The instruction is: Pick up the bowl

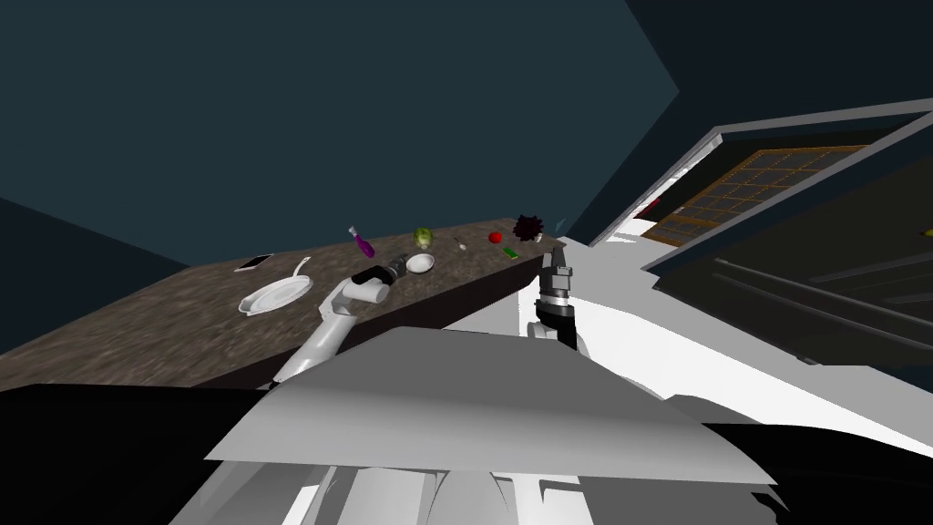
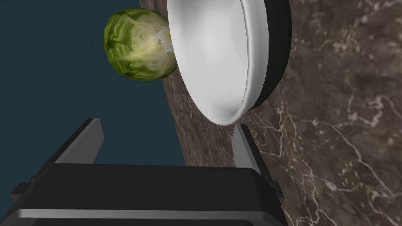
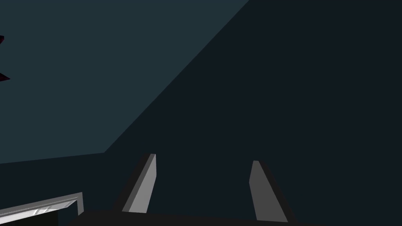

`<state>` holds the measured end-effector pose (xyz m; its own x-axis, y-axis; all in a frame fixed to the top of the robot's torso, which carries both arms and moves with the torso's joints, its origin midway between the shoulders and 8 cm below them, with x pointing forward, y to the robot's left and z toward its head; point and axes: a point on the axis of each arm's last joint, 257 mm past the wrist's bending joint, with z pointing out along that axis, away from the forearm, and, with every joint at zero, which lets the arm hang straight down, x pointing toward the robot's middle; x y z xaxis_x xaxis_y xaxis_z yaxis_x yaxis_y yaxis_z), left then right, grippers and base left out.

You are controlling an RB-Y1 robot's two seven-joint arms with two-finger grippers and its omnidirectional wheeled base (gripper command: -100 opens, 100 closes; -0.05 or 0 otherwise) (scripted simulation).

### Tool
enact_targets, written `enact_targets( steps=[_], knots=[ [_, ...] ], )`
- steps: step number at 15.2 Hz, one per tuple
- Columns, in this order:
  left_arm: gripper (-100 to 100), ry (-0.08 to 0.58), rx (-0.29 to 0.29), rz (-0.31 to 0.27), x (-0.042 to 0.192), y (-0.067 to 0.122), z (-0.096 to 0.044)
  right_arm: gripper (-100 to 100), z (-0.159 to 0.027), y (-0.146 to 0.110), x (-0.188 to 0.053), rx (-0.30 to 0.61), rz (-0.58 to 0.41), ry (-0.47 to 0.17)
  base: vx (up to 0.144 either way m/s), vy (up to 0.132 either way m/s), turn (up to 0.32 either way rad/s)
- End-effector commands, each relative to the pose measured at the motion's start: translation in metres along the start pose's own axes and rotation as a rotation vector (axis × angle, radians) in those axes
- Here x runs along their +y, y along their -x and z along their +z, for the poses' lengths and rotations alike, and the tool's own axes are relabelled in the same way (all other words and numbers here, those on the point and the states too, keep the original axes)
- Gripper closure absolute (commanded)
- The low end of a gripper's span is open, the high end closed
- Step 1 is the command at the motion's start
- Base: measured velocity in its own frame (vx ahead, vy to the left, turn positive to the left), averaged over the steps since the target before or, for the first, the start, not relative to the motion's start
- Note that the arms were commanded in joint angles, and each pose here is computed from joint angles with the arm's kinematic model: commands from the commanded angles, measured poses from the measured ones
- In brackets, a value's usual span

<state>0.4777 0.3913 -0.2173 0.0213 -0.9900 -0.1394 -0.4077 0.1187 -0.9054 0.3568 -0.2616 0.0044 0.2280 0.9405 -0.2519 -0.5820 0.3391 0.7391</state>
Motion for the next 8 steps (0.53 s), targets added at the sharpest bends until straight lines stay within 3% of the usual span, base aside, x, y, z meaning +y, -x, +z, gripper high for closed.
enact_targets(
  steps=[1,8],
  knots=[
    [-100,0.043,-0.007,-0.018,0.005,0.007,0.004,0,0.0,0.0,0.0,0.0,0.0,0.0,0.014,-0.028,-0.033],
    [-100,0.149,-0.023,-0.036,0.026,0.016,0.006,0,0.0,0.0,0.0,0.0,0.0,0.0,0.015,-0.025,-0.016]
  ],
)
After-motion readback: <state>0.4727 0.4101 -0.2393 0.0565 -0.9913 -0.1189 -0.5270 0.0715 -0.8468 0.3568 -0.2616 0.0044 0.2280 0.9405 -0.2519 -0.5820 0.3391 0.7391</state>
